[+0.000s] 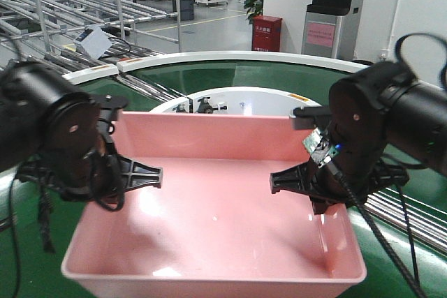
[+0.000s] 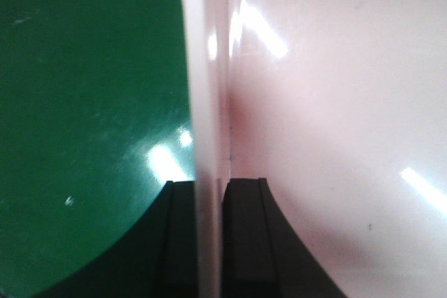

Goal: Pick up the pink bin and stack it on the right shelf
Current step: 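Close both grippers on the bin rims and lift it toward the robot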

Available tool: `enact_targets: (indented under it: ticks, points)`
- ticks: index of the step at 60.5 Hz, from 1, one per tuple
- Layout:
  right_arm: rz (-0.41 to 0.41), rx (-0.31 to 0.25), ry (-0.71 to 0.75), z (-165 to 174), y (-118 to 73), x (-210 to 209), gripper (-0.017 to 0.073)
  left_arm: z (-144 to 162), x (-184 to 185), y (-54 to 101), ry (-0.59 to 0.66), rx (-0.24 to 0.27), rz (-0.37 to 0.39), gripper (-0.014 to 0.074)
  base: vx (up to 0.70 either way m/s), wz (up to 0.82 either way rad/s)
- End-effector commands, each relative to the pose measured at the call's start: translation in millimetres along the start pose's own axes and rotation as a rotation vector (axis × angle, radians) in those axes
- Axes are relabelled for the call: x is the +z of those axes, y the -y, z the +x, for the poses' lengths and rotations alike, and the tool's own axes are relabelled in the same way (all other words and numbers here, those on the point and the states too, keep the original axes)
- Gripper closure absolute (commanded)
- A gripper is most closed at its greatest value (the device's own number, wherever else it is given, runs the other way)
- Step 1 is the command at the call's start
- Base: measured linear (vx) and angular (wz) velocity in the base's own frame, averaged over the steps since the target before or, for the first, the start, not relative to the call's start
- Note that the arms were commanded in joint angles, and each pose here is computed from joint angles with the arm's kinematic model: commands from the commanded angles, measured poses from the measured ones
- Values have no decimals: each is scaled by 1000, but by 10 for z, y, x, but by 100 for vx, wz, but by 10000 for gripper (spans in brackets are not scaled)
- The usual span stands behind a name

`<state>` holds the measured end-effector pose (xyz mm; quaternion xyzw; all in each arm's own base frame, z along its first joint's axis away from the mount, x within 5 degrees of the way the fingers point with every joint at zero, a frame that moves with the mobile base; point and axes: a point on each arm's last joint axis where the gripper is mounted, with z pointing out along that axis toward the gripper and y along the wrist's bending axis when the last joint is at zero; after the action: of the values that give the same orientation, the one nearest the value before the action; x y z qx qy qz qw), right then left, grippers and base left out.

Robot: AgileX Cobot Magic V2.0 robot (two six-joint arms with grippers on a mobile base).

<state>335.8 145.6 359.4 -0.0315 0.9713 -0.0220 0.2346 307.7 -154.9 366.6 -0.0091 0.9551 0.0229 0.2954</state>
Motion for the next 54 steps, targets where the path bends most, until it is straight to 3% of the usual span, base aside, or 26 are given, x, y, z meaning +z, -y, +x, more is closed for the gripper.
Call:
enact_targets:
  ticks: [1, 16, 28, 35, 54]
  points:
    - [-53, -20, 166, 50, -51, -491, 447, 104, -450, -39, 163, -36, 83, 555, 0, 0]
    - [-50, -24, 215, 536, -79, -641, 447, 690, -629, -64, 175, -17, 156, 555, 0, 0]
    - [-57, -15, 169, 910, -8, -579, 447, 1033, -622, -64, 141, -16, 186, 555, 0, 0]
    - [-50, 7, 146, 1049, 58, -530, 447, 1095, -606, -59, 130, -4, 183, 555, 0, 0]
    - [-42, 5, 123, 1111, 85, -513, 447, 1097, -614, -44, 133, -2, 193, 555, 0, 0]
